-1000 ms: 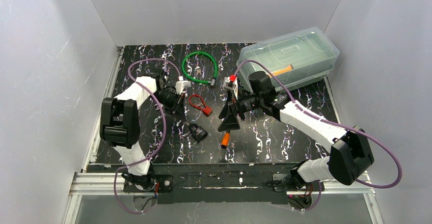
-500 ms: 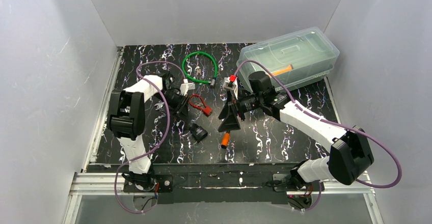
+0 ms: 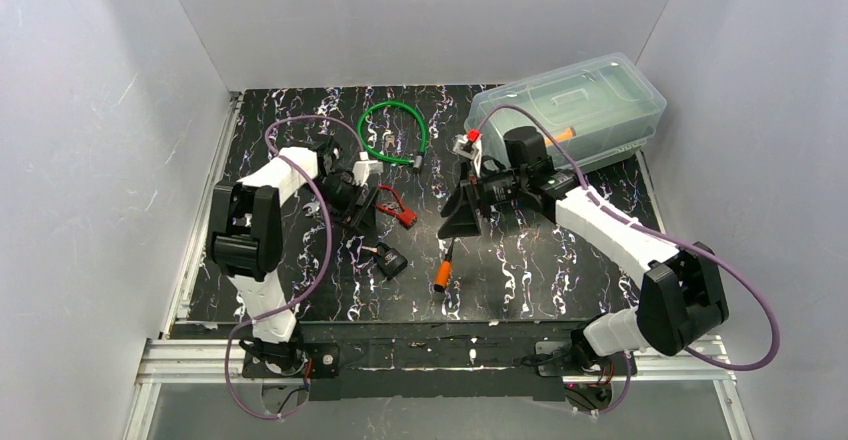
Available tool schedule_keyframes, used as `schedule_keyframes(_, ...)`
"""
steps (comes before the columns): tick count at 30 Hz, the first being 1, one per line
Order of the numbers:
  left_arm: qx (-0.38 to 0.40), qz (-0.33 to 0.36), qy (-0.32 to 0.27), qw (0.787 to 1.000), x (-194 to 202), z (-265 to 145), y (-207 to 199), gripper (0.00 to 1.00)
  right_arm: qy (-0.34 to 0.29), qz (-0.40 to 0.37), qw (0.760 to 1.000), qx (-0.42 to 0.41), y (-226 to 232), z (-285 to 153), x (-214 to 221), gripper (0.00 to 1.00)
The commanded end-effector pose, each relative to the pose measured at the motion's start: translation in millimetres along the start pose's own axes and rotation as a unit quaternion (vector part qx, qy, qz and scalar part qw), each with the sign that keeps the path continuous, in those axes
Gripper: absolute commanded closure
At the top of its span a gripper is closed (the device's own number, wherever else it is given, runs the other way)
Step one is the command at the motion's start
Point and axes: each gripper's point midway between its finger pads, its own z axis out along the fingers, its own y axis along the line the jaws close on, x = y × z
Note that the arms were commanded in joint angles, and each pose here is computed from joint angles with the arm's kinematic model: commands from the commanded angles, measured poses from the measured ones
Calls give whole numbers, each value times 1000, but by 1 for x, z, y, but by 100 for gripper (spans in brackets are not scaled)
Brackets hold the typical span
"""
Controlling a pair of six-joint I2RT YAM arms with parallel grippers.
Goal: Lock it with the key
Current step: Place the key at the center of the board, then reset both arms
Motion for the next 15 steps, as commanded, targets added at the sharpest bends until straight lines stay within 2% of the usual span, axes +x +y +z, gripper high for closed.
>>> schedule_keyframes(1, -20, 28, -53, 998, -12, -35, -22, 9, -36, -48, 998, 6, 12, -22, -30, 2)
schedule_keyframes(2, -24, 30, -65, 997, -14, -42, -25, 3, -42, -51, 998, 14, 12, -27, -32, 2)
schedule_keyframes(3, -29, 31, -76, 996, -15, -48, -28, 2, -46, -56, 997, 24, 10, -32, -32, 2)
schedule_keyframes(11, -86, 17, -152, 984, -17, -113, -37, 2, -74, -81, 984, 139, -2, -94, -28, 2)
schedule_keyframes(15, -112, -11, -189, 975, -12, -143, -36, 0, -72, -74, 968, 228, -18, -123, -17, 0)
